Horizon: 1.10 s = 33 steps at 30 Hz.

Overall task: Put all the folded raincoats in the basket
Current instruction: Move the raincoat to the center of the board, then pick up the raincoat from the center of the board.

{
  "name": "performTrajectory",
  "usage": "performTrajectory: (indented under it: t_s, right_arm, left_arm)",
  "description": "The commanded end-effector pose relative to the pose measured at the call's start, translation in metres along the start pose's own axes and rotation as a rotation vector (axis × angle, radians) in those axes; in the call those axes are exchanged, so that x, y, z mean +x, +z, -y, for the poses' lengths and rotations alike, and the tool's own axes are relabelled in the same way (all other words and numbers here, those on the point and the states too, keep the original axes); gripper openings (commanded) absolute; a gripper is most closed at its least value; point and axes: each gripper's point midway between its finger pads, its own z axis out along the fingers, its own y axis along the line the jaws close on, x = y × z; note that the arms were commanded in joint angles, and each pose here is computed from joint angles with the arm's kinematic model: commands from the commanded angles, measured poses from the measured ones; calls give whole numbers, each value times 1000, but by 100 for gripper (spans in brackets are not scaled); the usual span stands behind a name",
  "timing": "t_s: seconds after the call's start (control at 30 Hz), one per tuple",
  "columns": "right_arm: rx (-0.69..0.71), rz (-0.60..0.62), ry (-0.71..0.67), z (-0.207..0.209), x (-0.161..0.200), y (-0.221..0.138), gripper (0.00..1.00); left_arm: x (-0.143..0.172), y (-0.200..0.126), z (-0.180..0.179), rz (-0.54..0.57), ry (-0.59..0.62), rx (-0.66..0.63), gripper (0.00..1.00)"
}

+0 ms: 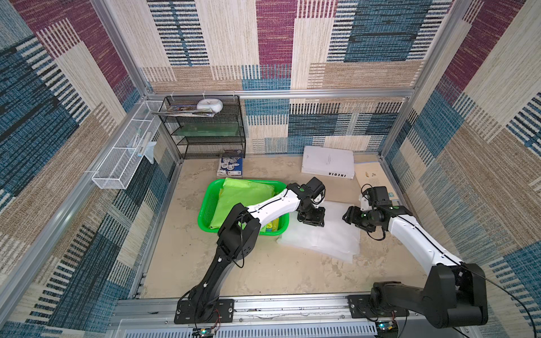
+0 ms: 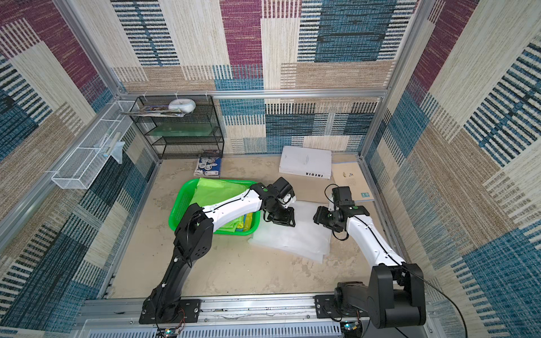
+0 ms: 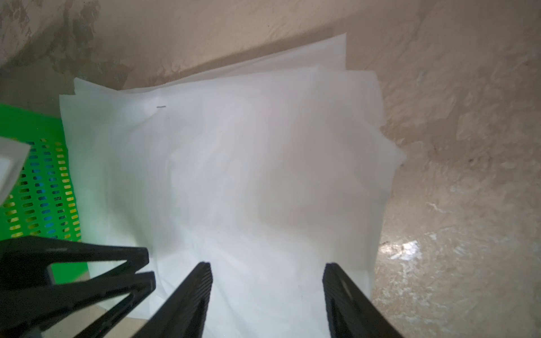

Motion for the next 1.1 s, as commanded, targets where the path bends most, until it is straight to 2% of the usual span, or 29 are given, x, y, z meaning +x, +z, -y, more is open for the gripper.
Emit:
performTrajectory:
  t_s: [0.0, 0.17, 0.5, 0.57, 0.67, 0.77, 0.87, 1.07]
  right_arm:
    - [-15, -4, -4, -2, 1, 0, 66]
    - [-31, -18, -4, -5, 2, 3, 66]
    - [-48, -40, -14, -8, 1, 8, 67]
    - [-25, -34, -10, -5, -1, 7, 69]
    - [96, -11, 25, 17, -3, 4, 72]
    - [148, 6, 43, 28, -3, 0, 73]
    - [114, -9, 47, 23, 1, 2, 74]
    - [74, -58, 44, 19, 10, 10, 74]
  left_arm:
    - [-3, 3, -23, -18, -22, -43, 35]
    - [-4, -8, -58, 1, -68, -104, 35]
    - [1, -71, -130, 98, -223, -99, 34]
    - [2, -81, -135, 113, -234, -88, 35]
    - [1, -89, -127, 125, -203, -64, 37]
    - [0, -86, -129, 120, -199, -68, 46]
    - [0, -72, -134, 89, -209, -61, 53]
    - [5, -46, -142, 46, -232, -33, 55]
